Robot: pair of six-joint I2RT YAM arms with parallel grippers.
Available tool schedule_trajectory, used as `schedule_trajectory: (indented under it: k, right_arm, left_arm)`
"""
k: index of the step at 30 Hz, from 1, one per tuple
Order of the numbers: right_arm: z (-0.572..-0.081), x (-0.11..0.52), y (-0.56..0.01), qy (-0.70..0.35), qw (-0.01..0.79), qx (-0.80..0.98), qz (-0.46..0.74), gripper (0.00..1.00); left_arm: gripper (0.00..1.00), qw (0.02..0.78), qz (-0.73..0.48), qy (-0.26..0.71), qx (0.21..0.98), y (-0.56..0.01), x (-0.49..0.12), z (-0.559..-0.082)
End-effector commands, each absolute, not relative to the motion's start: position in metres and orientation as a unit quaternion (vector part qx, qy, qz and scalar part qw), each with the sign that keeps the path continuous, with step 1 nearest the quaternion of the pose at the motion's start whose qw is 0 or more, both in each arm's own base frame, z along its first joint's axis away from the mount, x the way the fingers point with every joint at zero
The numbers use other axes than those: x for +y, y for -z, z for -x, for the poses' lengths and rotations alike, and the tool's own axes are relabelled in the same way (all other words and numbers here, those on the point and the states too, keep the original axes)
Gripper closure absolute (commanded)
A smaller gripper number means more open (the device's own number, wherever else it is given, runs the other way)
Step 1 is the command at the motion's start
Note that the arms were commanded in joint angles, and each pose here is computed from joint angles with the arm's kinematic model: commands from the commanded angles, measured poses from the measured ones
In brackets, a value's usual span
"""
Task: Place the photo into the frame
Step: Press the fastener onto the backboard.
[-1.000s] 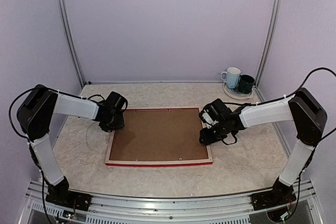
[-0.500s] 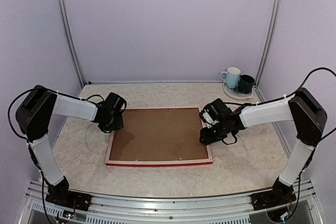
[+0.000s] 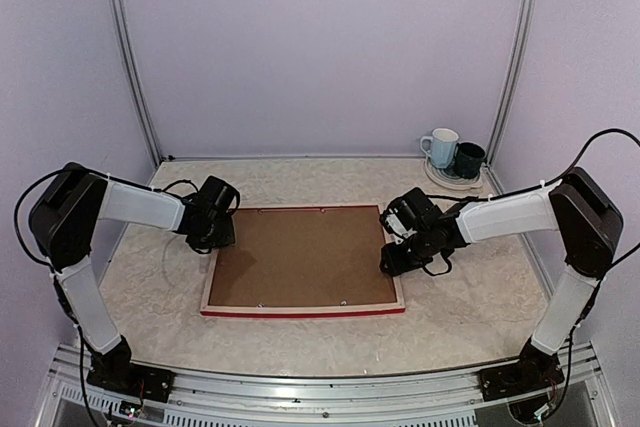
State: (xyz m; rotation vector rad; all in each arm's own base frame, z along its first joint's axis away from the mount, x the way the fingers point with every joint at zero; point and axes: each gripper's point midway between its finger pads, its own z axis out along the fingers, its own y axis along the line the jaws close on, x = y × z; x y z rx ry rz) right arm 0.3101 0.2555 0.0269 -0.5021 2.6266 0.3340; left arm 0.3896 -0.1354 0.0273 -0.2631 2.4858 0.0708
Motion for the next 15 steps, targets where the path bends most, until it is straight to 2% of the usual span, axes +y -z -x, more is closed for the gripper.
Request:
schedule_trajectory:
  k: [1,11,15]
  right_arm:
    - [-0.297,0.238,0.004,-0.089,0.181,0.962,0.186,0.58]
    - [-0.299,0.238,0.003,-0.095,0.181,0.961,0.183,0.58]
    - [-0.299,0.238,0.003,-0.095,0.182,0.962,0.181,0.58]
  left_arm:
    - [1.0,0.252,0.087,0.013,0.964,-0.001,-0.149,-0.362]
    - [1.0,0.262,0.088,0.073,0.958,-0.015,-0.159,-0.366]
    - [0.98,0.265,0.091,0.067,0.958,-0.018,-0.156,-0.368]
